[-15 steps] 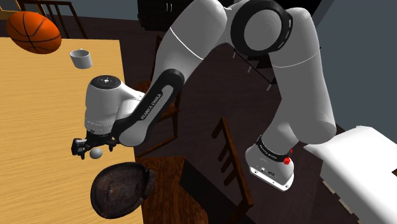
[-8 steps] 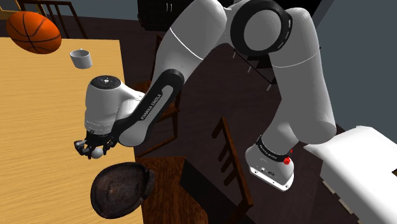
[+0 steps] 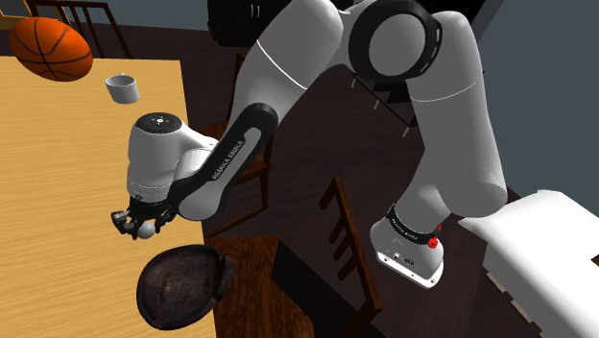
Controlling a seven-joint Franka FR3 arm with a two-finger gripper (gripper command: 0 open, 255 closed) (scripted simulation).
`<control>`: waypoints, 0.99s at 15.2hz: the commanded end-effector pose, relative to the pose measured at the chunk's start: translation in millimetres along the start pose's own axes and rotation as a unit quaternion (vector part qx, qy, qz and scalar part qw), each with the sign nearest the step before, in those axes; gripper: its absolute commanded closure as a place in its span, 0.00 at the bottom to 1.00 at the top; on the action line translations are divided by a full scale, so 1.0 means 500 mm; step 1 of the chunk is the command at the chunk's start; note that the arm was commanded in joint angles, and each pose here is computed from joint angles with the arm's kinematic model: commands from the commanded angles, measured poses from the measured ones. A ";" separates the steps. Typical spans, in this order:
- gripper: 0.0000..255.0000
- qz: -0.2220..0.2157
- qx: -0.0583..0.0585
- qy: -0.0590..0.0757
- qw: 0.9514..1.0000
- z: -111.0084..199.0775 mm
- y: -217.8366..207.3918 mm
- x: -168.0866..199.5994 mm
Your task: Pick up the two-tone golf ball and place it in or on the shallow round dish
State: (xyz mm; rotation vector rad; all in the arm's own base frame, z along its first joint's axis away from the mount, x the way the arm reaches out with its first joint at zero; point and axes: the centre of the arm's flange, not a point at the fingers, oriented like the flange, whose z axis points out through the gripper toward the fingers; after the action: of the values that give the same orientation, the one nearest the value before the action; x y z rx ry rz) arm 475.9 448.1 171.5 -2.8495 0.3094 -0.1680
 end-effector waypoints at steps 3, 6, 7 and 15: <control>1.00 0.000 0.000 0.000 1.000 -0.036 -0.010 0.002; 1.00 0.000 0.000 0.000 1.000 -0.066 -0.018 0.005; 1.00 0.000 0.000 0.000 1.000 -0.076 -0.021 0.006; 1.00 0.000 0.000 0.000 1.000 -0.157 -0.045 0.013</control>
State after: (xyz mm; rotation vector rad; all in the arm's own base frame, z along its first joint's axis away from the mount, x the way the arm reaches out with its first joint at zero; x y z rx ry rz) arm 475.4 447.5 247.1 -2.8492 0.3089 -0.1684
